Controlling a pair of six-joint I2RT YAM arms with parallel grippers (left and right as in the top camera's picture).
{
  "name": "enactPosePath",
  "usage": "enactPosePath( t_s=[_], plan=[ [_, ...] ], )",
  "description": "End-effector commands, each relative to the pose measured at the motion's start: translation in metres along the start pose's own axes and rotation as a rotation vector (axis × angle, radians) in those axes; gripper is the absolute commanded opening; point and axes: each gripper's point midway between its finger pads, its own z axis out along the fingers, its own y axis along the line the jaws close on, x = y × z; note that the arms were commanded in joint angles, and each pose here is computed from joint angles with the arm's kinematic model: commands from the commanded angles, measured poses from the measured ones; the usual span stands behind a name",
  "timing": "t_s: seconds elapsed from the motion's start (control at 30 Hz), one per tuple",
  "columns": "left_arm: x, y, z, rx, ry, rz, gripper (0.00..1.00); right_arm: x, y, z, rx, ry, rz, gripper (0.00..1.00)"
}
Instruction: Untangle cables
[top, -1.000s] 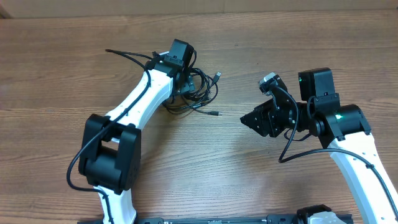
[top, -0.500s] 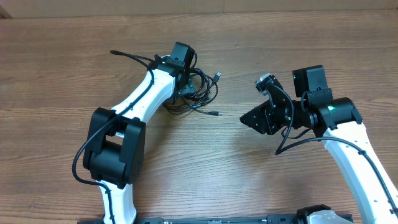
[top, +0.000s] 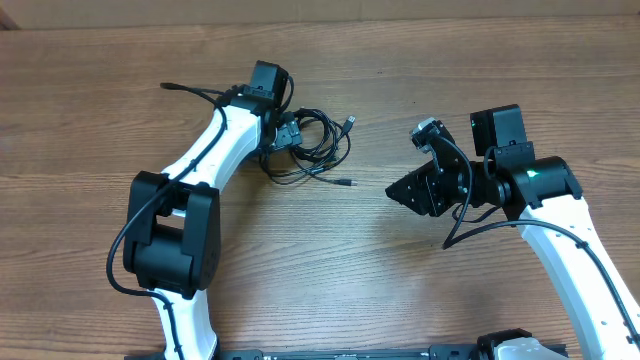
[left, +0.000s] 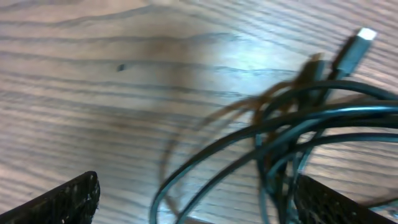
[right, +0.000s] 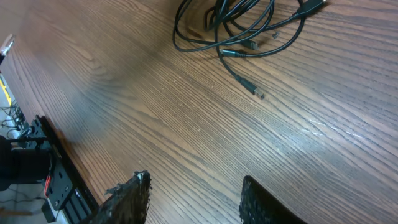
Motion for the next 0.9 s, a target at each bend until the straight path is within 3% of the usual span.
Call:
enactPosePath(
  t_s=[0.0,0.87],
  plan=[
    [0.0009,-0.0116,0.0019,0.039,0.003,0.039,0.99,-0.003,0.0025,-0.0003,-0.007,-0.008,0.0,0.46],
    [0.0083,-0.0044,0.0119,0.018,0.017,0.065,0.99,-0.0033,0.0025,-0.0003,-0.007,-0.009,-0.002,0.46]
  ],
)
